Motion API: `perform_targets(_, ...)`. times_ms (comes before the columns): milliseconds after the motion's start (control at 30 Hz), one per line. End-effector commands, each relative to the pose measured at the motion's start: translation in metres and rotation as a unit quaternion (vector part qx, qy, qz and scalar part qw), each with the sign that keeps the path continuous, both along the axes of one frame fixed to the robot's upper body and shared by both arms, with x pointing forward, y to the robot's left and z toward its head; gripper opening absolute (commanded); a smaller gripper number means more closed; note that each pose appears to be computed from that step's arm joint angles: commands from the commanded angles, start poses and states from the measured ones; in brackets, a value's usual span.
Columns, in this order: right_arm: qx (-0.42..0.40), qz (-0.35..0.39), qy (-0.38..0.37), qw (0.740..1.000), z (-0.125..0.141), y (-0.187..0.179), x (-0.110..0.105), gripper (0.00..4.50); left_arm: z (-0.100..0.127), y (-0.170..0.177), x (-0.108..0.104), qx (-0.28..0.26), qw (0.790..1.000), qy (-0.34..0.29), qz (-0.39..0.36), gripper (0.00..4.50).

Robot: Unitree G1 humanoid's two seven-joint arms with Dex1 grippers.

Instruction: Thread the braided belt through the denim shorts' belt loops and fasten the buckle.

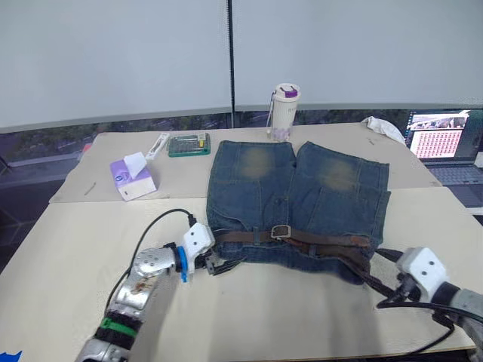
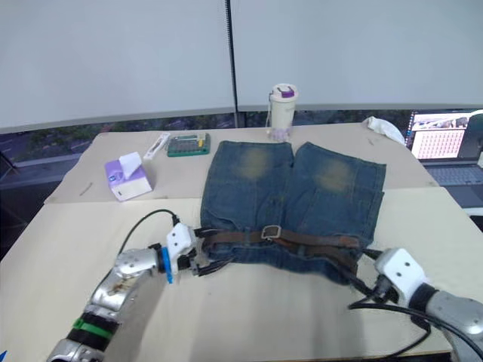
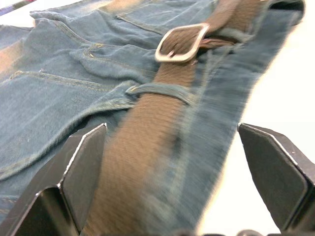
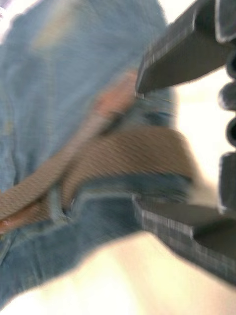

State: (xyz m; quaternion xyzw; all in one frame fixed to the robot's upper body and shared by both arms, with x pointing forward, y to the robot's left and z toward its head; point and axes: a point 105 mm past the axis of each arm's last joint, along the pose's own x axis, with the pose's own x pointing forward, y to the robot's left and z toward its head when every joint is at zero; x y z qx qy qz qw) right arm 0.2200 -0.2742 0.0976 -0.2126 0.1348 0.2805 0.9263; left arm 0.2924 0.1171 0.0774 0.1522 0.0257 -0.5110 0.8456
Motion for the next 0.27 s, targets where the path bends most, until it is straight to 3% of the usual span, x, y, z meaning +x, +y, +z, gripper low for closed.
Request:
perform_targets(33,0.04,-0.02,0.011,0.999,0.003,-0.015,-0.01,4.46,0.004,0.018,-0.009,0.018,1.0,-0.004,0.017,4.5)
perform_targets(267,0.035,-0.033,0.026,0.999,-0.005,-0.027,-0.016,4.46,-0.017,0.048,-0.023,0.068,0.997,0.019,0.032,4.5)
